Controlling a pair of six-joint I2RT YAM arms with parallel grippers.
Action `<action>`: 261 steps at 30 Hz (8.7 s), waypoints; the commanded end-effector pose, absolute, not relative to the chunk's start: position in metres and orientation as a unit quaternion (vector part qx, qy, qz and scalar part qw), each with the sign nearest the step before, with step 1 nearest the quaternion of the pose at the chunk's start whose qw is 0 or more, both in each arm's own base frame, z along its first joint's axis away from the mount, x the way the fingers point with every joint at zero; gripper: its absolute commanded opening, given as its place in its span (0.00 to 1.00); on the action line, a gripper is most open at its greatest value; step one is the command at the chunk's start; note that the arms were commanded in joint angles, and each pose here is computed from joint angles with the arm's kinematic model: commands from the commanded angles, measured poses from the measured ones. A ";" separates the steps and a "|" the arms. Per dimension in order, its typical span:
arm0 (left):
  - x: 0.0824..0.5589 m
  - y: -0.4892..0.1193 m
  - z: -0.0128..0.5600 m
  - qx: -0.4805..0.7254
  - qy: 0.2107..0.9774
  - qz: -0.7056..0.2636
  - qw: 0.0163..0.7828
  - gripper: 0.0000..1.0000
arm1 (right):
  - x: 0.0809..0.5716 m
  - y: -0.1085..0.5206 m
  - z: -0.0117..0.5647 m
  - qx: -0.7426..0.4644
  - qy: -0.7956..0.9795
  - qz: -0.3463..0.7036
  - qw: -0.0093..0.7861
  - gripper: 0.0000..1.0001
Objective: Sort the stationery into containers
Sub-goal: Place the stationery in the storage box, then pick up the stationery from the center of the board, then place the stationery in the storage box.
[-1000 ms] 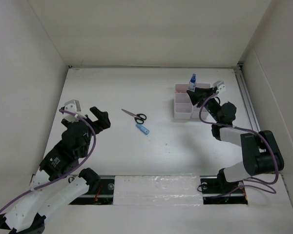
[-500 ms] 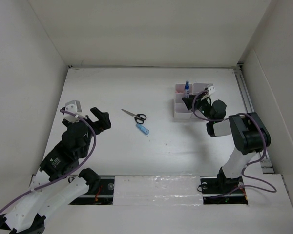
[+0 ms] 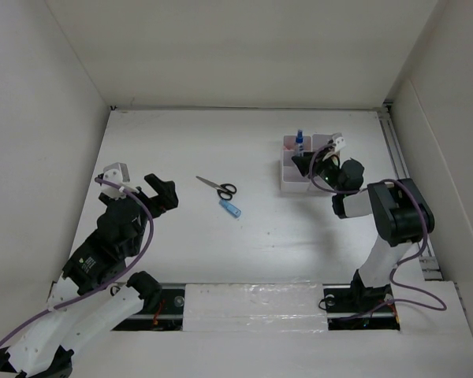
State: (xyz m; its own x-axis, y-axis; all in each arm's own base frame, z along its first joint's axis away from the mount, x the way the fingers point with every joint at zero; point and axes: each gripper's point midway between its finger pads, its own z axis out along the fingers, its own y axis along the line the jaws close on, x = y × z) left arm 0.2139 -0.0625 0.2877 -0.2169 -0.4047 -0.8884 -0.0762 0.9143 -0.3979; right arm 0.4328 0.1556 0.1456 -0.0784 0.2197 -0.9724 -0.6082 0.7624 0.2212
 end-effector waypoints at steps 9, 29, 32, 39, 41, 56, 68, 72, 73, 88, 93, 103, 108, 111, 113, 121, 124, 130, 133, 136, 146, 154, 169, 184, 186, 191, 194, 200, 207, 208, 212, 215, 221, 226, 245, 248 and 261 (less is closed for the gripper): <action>0.215 -0.066 0.294 -0.151 0.761 -0.147 0.614 1.00 | 0.424 0.161 0.245 -0.192 0.487 0.300 0.798 0.00; 0.215 -0.069 0.295 -0.144 0.758 -0.156 0.616 1.00 | 0.429 0.158 0.236 -0.180 0.492 0.283 0.803 0.00; 0.215 -0.069 0.295 -0.141 0.759 -0.153 0.617 1.00 | 0.428 0.158 0.238 -0.181 0.488 0.283 0.806 0.00; 0.214 -0.068 0.297 -0.142 0.756 -0.156 0.619 1.00 | 0.429 0.161 0.238 -0.183 0.490 0.272 0.808 0.00; 0.214 -0.068 0.297 -0.142 0.756 -0.156 0.619 1.00 | 0.426 0.162 0.237 -0.187 0.488 0.273 0.807 0.00; 0.212 -0.068 0.298 -0.140 0.755 -0.162 0.620 1.00 | 0.408 0.165 0.245 -0.195 0.473 0.277 0.813 0.54; 0.211 -0.067 0.300 -0.142 0.752 -0.165 0.622 1.00 | 0.390 0.162 0.269 -0.197 0.448 0.278 0.827 0.91; 0.211 -0.067 0.300 -0.142 0.752 -0.165 0.622 1.00 | 0.380 0.156 0.278 -0.194 0.441 0.277 0.831 1.00; 0.211 -0.067 0.300 -0.142 0.752 -0.165 0.622 1.00 | 0.378 0.155 0.280 -0.190 0.440 0.276 0.833 1.00; 0.216 -0.056 0.291 -0.177 0.759 -0.128 0.614 1.00 | 0.360 0.209 0.339 -0.205 0.614 0.091 0.757 1.00; 0.219 -0.044 0.278 -0.214 0.768 -0.082 0.598 1.00 | 0.335 0.238 0.328 -0.217 0.655 0.160 0.706 1.00; 0.216 -0.032 0.281 -0.243 0.757 -0.071 0.602 1.00 | 0.335 0.327 0.218 -0.344 0.764 0.187 0.513 1.00; 0.215 -0.030 0.283 -0.249 0.754 -0.071 0.604 1.00 | 0.320 0.348 0.170 -0.362 0.786 0.180 0.468 0.97; 0.215 -0.030 0.283 -0.249 0.754 -0.071 0.604 1.00 | 0.302 0.365 0.139 -0.394 0.791 0.191 0.428 0.89; 0.215 -0.030 0.283 -0.249 0.754 -0.071 0.604 1.00 | 0.299 0.368 0.118 -0.402 0.799 0.184 0.408 0.87; 0.215 -0.034 0.287 -0.236 0.755 -0.082 0.606 1.00 | 0.296 0.379 0.063 -0.421 0.812 0.188 0.358 0.83; 0.215 -0.036 0.288 -0.231 0.755 -0.086 0.607 1.00 | 0.298 0.383 0.059 -0.421 0.812 0.188 0.358 0.82; 0.216 -0.038 0.286 -0.225 0.758 -0.087 0.606 1.00 | 0.300 0.388 0.046 -0.424 0.814 0.188 0.349 0.78; 0.216 -0.040 0.285 -0.223 0.759 -0.090 0.605 1.00 | 0.299 0.391 0.043 -0.427 0.812 0.197 0.345 0.75; 0.215 -0.039 0.287 -0.225 0.757 -0.093 0.607 1.00 | 0.299 0.394 0.042 -0.429 0.811 0.200 0.344 0.72; 0.214 -0.037 0.288 -0.222 0.755 -0.093 0.609 1.00 | 0.289 0.385 0.022 -0.432 0.826 0.192 0.308 0.05; 0.213 -0.039 0.291 -0.223 0.752 -0.102 0.612 1.00 | 0.281 0.377 0.094 -0.419 0.795 0.234 0.372 0.00; 0.214 -0.041 0.289 -0.213 0.755 -0.101 0.611 1.00 | 0.361 0.196 0.240 -0.195 0.710 0.176 0.654 0.00; 0.215 -0.047 0.291 -0.204 0.756 -0.114 0.612 1.00 | 0.362 0.099 0.201 -0.074 0.762 0.134 0.629 0.00; 0.215 -0.047 0.291 -0.204 0.756 -0.114 0.612 1.00 | 0.363 0.095 0.201 -0.066 0.763 0.126 0.630 0.00; 0.214 -0.046 0.291 -0.201 0.757 -0.111 0.612 1.00 | 0.364 0.086 0.186 -0.056 0.777 0.114 0.617 0.00; 0.214 -0.048 0.291 -0.198 0.758 -0.115 0.611 1.00 | 0.370 0.079 0.179 -0.048 0.784 0.097 0.611 0.00; 0.215 -0.048 0.293 -0.200 0.755 -0.118 0.613 1.00 | 0.387 0.079 0.175 -0.062 0.785 0.091 0.610 0.00; 0.215 -0.050 0.288 -0.192 0.760 -0.115 0.610 1.00 | 0.400 0.083 0.173 -0.071 0.779 0.097 0.616 0.00; 0.215 -0.050 0.288 -0.192 0.760 -0.115 0.610 1.00 | 0.402 0.079 0.176 -0.068 0.775 0.095 0.622 0.00; 0.216 -0.050 0.290 -0.194 0.758 -0.118 0.612 1.00 | 0.407 0.082 0.176 -0.075 0.775 0.096 0.620 0.00; 0.216 -0.050 0.290 -0.194 0.758 -0.118 0.612 1.00 | 0.410 0.080 0.176 -0.076 0.776 0.089 0.620 0.00; 0.215 -0.049 0.292 -0.195 0.755 -0.121 0.614 1.00 | 0.416 0.081 0.168 -0.076 0.780 0.089 0.615 0.00; 0.214 -0.051 0.292 -0.188 0.757 -0.122 0.613 1.00 | 0.419 0.073 0.168 -0.072 0.776 0.080 0.622 0.00; 0.213 -0.053 0.294 -0.182 0.756 -0.131 0.616 1.00 | 0.424 0.068 0.151 -0.063 0.787 0.068 0.610 0.00; 0.212 -0.053 0.292 -0.182 0.756 -0.131 0.616 1.00 | 0.424 0.068 0.151 -0.063 0.787 0.068 0.610 0.00; 0.211 -0.054 0.296 -0.182 0.752 -0.140 0.619 1.00 | 0.420 0.066 0.137 -0.052 0.806 0.068 0.585 0.00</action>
